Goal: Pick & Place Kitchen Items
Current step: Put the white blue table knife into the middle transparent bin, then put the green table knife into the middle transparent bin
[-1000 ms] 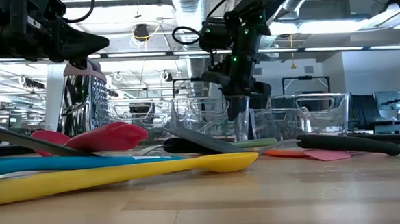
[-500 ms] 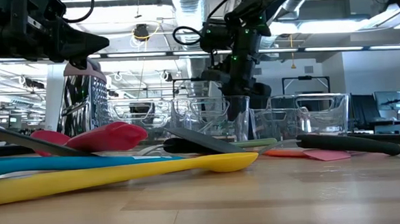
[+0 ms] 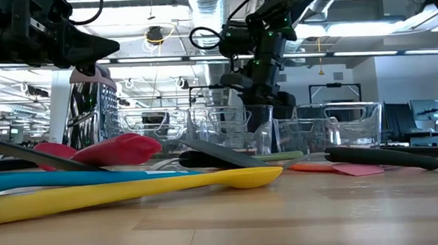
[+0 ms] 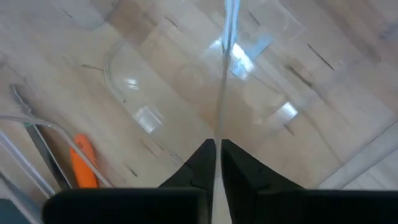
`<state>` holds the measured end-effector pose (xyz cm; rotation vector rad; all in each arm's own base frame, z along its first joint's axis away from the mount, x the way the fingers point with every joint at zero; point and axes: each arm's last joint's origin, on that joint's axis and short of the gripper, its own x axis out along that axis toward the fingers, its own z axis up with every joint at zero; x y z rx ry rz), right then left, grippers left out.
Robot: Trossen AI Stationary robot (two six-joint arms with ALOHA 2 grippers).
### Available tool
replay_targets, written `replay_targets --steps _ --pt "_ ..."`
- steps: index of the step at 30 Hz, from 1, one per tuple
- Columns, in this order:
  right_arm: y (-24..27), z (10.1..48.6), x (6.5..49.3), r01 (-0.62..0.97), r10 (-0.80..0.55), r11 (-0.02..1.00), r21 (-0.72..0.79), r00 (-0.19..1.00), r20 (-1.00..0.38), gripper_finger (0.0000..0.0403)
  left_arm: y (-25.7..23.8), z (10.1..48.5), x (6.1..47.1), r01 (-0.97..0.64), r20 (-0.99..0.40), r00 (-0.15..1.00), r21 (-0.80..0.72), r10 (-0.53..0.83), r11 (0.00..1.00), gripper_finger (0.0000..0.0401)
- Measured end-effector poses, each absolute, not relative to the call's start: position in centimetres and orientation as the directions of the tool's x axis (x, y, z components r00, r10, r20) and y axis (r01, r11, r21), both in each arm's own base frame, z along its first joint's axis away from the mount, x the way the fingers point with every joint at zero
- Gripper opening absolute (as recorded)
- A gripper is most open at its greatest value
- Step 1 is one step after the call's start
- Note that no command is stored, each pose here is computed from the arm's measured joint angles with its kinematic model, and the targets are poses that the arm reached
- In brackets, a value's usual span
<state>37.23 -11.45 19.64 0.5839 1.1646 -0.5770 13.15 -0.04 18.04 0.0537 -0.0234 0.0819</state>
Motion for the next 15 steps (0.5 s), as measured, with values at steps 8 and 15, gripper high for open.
replay_targets --steps 8,15 --pt "-11.2 19.7 37.5 0.655 -0.120 0.746 0.124 0.314 -0.942 0.0085 0.0 18.0 13.2 -0.082 0.026 0.996 0.053 0.081 0.995 0.0002" --pt "-11.7 21.3 37.9 0.559 -0.135 0.824 0.094 0.356 -0.925 0.0075 0.0 18.0 13.2 -0.082 0.026 0.996 0.053 0.081 0.995 0.0002"
